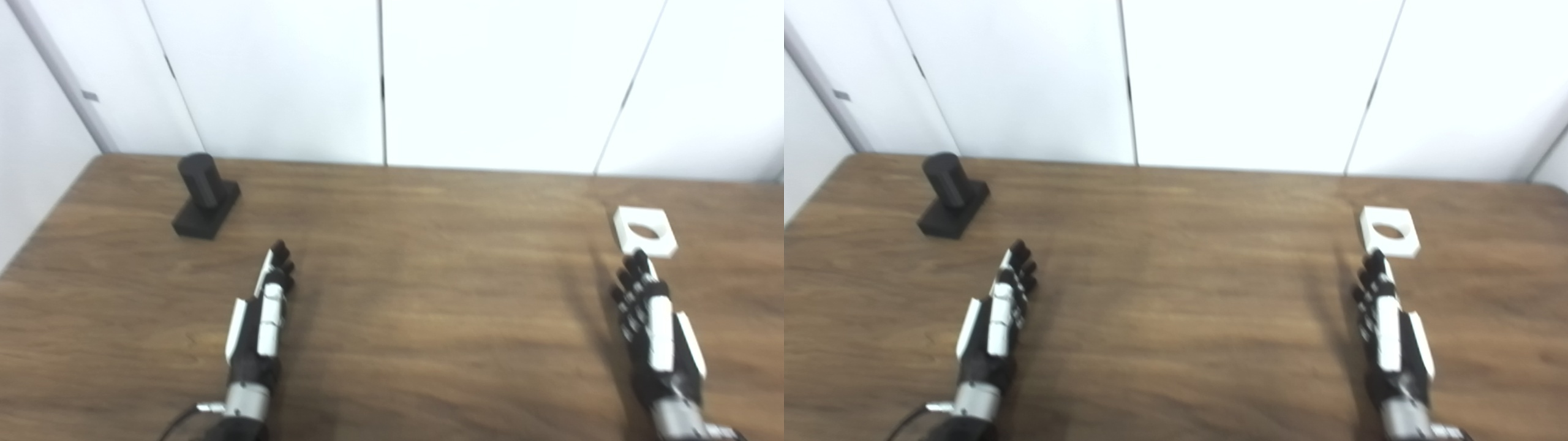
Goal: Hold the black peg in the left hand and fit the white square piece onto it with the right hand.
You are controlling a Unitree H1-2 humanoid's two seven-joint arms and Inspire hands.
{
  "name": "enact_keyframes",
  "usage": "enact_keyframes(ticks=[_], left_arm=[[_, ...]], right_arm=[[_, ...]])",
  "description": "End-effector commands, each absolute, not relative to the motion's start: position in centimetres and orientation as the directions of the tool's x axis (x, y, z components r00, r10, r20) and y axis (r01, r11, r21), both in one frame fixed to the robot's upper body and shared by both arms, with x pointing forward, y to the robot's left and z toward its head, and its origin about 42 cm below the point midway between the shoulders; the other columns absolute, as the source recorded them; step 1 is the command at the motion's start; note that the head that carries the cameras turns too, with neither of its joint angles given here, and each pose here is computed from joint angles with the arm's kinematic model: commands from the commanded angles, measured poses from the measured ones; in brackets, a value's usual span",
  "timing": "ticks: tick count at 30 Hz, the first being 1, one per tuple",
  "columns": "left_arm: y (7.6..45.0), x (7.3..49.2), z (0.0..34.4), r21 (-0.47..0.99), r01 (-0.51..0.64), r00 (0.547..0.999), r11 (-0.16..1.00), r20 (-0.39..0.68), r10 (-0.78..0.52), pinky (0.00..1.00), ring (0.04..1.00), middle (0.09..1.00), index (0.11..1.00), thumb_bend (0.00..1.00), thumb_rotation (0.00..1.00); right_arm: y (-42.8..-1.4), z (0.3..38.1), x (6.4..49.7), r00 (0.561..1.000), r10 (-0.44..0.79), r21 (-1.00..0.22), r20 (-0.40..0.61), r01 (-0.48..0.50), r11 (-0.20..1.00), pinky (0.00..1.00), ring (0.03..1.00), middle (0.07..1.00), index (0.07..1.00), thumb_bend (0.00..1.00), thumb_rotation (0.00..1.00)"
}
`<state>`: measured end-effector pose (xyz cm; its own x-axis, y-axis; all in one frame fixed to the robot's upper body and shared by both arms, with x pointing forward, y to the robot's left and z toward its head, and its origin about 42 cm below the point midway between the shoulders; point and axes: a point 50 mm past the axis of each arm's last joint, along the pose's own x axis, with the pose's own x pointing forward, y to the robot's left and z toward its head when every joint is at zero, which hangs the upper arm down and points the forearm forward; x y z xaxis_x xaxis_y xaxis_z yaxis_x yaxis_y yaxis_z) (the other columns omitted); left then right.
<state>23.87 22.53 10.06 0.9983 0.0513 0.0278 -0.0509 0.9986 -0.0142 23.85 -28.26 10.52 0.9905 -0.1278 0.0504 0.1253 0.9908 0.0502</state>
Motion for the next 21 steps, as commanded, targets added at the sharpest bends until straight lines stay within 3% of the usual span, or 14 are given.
enact_keyframes(ticks=[1,13,21], left_arm=[[21.2,23.7,9.4,-0.025,-0.021,1.000,0.999,0.007,0.021,0.98,0.992,1.000,1.000,0.59,1.00],[18.9,23.9,8.6,-0.013,-0.011,1.000,1.000,0.010,0.011,0.98,0.995,1.000,1.000,0.49,1.00],[18.0,23.9,8.3,0.002,-0.022,1.000,1.000,0.011,0.022,0.97,0.994,1.000,1.000,0.46,1.00]], right_arm=[[-29.5,8.5,22.3,0.990,-0.142,0.049,0.001,0.141,0.989,1.00,1.000,1.000,1.000,0.59,1.00],[-31.2,8.1,22.6,0.991,-0.137,0.080,-0.009,0.137,0.987,1.00,1.000,1.000,1.000,0.58,1.00],[-31.5,8.1,22.9,0.990,-0.142,0.072,-0.013,0.143,0.987,1.00,1.000,0.988,1.000,0.66,1.00]])
